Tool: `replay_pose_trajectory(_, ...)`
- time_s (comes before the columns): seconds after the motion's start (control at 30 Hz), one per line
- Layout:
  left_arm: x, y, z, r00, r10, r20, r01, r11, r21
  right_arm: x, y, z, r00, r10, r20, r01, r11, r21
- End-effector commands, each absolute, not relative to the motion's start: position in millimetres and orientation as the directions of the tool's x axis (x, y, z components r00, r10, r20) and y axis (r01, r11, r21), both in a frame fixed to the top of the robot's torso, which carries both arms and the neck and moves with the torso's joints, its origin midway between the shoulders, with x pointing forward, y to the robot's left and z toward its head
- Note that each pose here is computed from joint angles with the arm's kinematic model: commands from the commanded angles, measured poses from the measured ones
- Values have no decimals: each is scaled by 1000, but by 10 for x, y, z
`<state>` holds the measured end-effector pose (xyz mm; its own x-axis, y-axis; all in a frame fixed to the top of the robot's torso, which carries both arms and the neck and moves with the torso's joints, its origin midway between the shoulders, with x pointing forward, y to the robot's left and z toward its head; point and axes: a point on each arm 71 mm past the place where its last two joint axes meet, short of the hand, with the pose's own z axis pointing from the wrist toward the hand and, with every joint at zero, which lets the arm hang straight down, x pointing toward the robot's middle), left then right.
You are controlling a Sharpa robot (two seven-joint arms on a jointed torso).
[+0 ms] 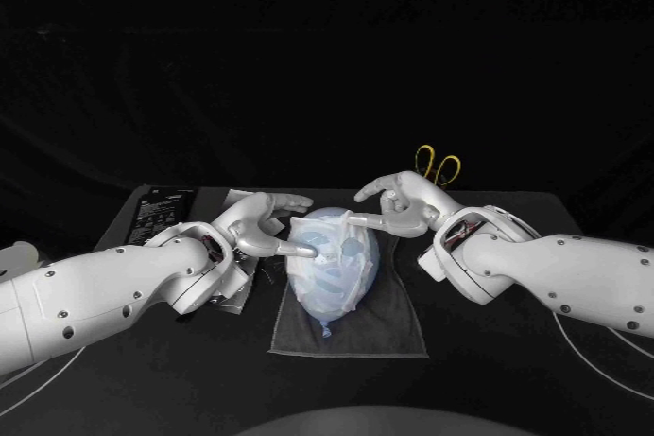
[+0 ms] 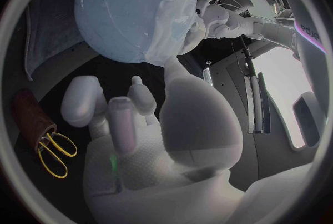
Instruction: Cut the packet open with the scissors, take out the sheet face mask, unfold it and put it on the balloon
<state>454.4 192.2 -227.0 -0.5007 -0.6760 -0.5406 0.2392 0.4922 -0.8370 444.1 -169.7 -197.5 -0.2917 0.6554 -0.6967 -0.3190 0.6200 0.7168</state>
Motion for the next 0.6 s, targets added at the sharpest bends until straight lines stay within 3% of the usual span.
replay_pose_trajectory(0.03, 4544, 1897, -2281, -514, -658, -551, 240, 506, -828, 4434, -1669, -1995, -298, 640, -709, -319, 633, 705)
replay_pose_trajectory(0.6, 4578, 1821, -2354, -561, -600, -571, 227, 552, -803, 4408, -1641, -2005, -308, 638, -706, -321, 628, 709)
